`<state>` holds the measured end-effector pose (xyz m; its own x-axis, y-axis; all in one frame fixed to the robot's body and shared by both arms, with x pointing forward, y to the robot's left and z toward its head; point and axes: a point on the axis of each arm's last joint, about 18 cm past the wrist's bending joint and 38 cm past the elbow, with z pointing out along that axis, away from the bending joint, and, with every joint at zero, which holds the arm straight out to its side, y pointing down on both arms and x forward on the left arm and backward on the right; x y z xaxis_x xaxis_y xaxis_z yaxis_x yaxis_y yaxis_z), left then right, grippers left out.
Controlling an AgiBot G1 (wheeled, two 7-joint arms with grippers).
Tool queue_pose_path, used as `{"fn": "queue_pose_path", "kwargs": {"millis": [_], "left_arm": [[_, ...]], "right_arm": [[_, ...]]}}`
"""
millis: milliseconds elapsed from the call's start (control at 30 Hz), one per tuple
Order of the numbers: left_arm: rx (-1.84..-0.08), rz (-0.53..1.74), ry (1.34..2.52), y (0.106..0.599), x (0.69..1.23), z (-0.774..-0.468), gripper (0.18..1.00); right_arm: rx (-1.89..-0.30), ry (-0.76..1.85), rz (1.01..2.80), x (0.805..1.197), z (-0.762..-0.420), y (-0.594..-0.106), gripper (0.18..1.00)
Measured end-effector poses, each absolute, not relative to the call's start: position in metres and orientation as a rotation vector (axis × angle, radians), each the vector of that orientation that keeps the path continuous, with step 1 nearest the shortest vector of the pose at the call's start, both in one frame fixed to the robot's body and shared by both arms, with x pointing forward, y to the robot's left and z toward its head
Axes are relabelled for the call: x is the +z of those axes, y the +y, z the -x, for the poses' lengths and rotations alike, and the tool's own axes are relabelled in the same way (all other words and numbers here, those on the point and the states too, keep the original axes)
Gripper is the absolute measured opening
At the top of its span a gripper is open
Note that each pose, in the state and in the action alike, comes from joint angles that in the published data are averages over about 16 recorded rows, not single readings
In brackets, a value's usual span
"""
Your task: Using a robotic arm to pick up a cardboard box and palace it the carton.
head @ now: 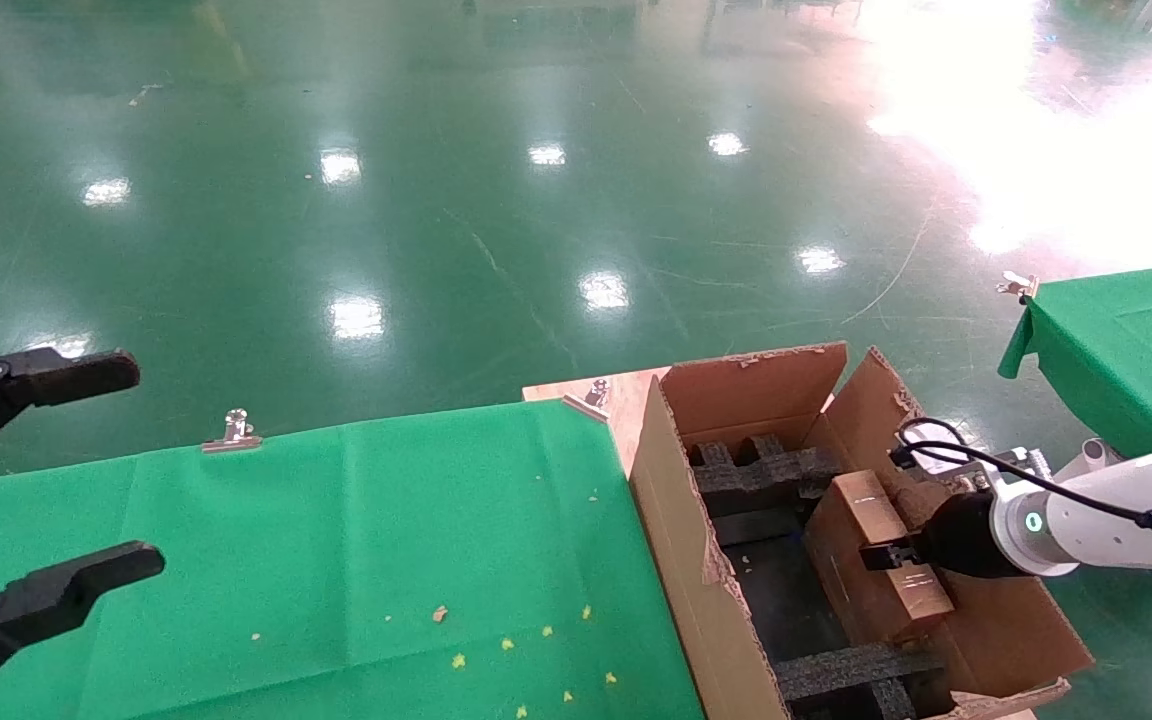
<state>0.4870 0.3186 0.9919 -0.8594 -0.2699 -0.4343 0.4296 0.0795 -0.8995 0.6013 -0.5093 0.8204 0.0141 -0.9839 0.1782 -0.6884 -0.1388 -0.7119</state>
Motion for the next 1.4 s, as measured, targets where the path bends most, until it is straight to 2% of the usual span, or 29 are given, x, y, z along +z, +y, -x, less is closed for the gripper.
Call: {"fn": "queue_pose_path", "kwargs": {"millis": [333,600,833,1067,1400], "left_arm": [[-1.832,-0.157,1.864,0.319,0.992,-0.487,1.001],[-1.832,-0.157,1.864,0.319,0.992,-0.487,1.001],[-1.832,-0.157,1.864,0.319,0.992,-0.487,1.001],[-1.832,-0.157,1.864,0.319,0.992,-0.487,1.001],[-1.832,-0.157,1.864,0.319,0.992,-0.487,1.001]], "right_arm": [[-0.923,1.703,1.870,0.824,-0.601,-0.510,0.562],[-0.954,1.672,1.847,0.841,-0.601,-0.511,0.697],[-1.007,1.577,1.797,0.880,-0.603,-0.504,0.826],[-1.019,1.408,1.755,0.933,-0.600,-0.474,0.927],[-0.883,1.173,1.765,0.987,-0.579,-0.415,0.990]]}}
